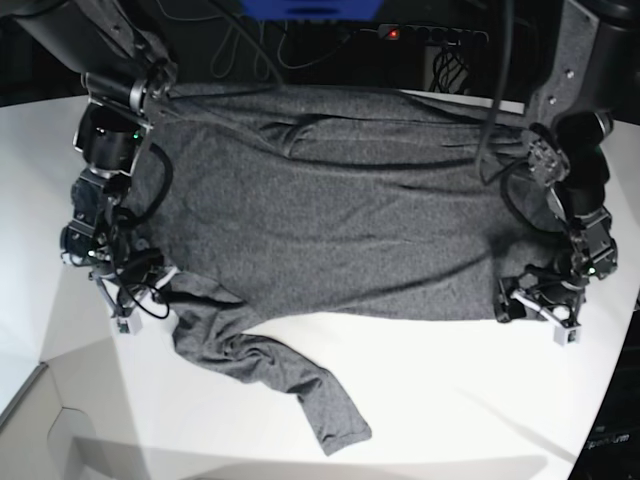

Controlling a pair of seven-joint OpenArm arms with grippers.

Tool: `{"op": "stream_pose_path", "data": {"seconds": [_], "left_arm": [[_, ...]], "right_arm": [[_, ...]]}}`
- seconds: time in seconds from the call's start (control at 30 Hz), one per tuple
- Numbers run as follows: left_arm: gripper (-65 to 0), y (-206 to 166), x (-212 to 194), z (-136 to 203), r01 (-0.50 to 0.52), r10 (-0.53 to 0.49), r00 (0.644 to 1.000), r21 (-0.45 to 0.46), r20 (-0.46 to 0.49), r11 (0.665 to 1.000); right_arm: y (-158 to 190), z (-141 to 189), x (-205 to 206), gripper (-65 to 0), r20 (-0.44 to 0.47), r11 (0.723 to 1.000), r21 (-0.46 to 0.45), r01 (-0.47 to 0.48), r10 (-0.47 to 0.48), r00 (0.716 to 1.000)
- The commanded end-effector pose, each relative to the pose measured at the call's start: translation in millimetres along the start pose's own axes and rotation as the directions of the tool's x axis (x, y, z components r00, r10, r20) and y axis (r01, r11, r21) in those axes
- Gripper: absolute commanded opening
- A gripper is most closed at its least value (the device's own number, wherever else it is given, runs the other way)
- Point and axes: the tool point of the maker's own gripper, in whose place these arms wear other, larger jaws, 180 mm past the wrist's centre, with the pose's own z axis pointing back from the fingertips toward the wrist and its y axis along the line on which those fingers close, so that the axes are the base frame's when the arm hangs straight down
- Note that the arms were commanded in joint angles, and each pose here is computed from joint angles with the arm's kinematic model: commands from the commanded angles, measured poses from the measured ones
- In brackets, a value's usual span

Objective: Layout the t-shirt on the table in an organized manner, then fold the t-shirt properly
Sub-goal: 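Move both grippers to the shirt's side edges and grasp them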

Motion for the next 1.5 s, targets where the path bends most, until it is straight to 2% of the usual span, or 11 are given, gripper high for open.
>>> {"op": "stream_pose_path", "data": {"seconds": [0.0,0.27,0.47,0.53,0.6,0.67,0.83,1.0,1.3,1.37,1.47], "left_arm": [[-11.7,6,35,6,0.015,-0.016,0.997,0.014,0.079,1.0],[-11.7,21,49,15,0.041,-0.046,0.994,0.049,0.104,0.998],[-11.7,25,35,15,0.041,-0.046,0.995,0.055,0.085,0.998],[-11.7,33,33,15,0.02,-0.029,0.996,0.107,0.083,0.994],[-11.7,53,32,18,-0.02,0.001,0.996,0.214,0.086,0.977],[-11.7,64,31,21,-0.045,0.02,0.996,0.276,0.091,0.96],[-11.7,57,30,18,-0.029,0.008,0.997,0.257,0.082,0.966],[-11.7,32,6,-1,0.092,-0.091,0.996,0.204,-0.015,0.975],[-12.6,28,-16,-7,0.066,-0.066,0.998,0.181,-0.009,0.981],[-19.6,27,-16,-7,0.067,-0.065,0.998,0.18,-0.013,0.981],[-42.0,27,-14,-7,0.066,-0.066,0.998,0.18,-0.005,0.982]], "right_arm": [[-4,1,-1,-65.0,-0.035,1.0,-0.01,-0.024,0.024,0.999],[-2,-1,-7,-65.0,-0.048,1.0,-0.002,-0.017,0.017,0.999],[-2,-1,-8,-65.0,-0.048,1.0,-0.001,-0.015,0.015,0.999],[-2,-1,-8,-65.0,-0.049,1.0,-0.001,-0.016,0.016,0.999],[-2,-1,-8,-65.0,-0.049,1.0,-0.001,-0.016,0.016,0.999],[-2,-1,-8,-65.0,-0.049,1.0,-0.003,-0.017,0.017,0.999],[-2,-1,-8,-65.0,-0.049,1.0,-0.003,-0.017,0.017,0.999],[-2,-1,-8,-65.0,-0.051,1.0,-0.003,-0.017,0.017,0.999],[-7,0,-8,-65.0,-0.05,1.0,-0.01,-0.02,0.019,0.999],[-7,1,-8,-65.0,-0.05,1.0,-0.011,-0.02,0.02,0.999],[-8,1,-8,-65.0,-0.05,1.0,-0.013,-0.021,0.02,0.999]]}}
